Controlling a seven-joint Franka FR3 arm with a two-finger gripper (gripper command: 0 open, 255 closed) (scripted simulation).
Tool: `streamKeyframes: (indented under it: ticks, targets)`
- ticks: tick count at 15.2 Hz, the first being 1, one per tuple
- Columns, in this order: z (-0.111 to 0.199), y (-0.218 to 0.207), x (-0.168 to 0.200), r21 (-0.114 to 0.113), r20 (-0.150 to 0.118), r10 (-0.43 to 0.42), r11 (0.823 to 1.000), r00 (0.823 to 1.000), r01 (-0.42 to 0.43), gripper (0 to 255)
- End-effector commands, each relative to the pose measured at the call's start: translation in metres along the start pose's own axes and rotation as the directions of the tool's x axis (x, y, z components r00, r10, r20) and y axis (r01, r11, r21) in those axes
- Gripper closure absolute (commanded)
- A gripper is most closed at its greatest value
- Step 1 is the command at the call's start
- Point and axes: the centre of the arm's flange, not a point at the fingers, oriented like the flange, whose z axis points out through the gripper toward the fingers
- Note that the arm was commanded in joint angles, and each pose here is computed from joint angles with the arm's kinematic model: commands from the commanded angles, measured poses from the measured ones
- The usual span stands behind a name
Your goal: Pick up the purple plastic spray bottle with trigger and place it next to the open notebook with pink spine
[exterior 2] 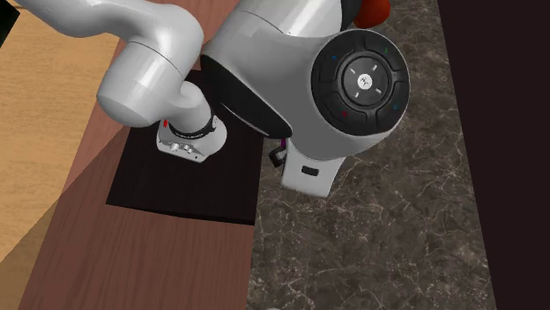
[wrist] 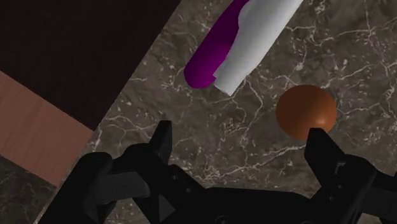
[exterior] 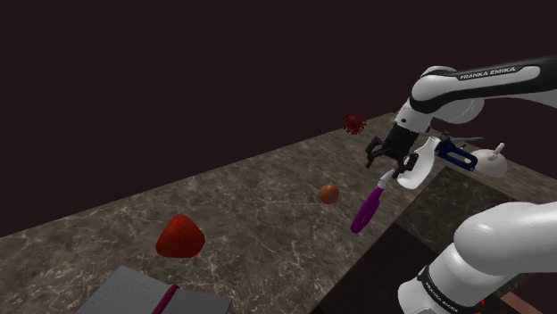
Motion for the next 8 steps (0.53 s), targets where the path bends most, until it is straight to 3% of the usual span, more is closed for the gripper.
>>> streamKeyframes:
  ticks: [1, 4, 8]
  targets:
    - [0.02, 0.012, 0.006, -0.001, 0.03, 0.078, 0.997, 0.997, -0.078, 0]
    - [0.054, 0.033, 0.011, -0.006, 0.074, 0.19, 0.982, 0.979, -0.19, 0]
    - [0.074, 0.036, 0.01, -0.007, 0.08, 0.204, 0.979, 0.976, -0.204, 0]
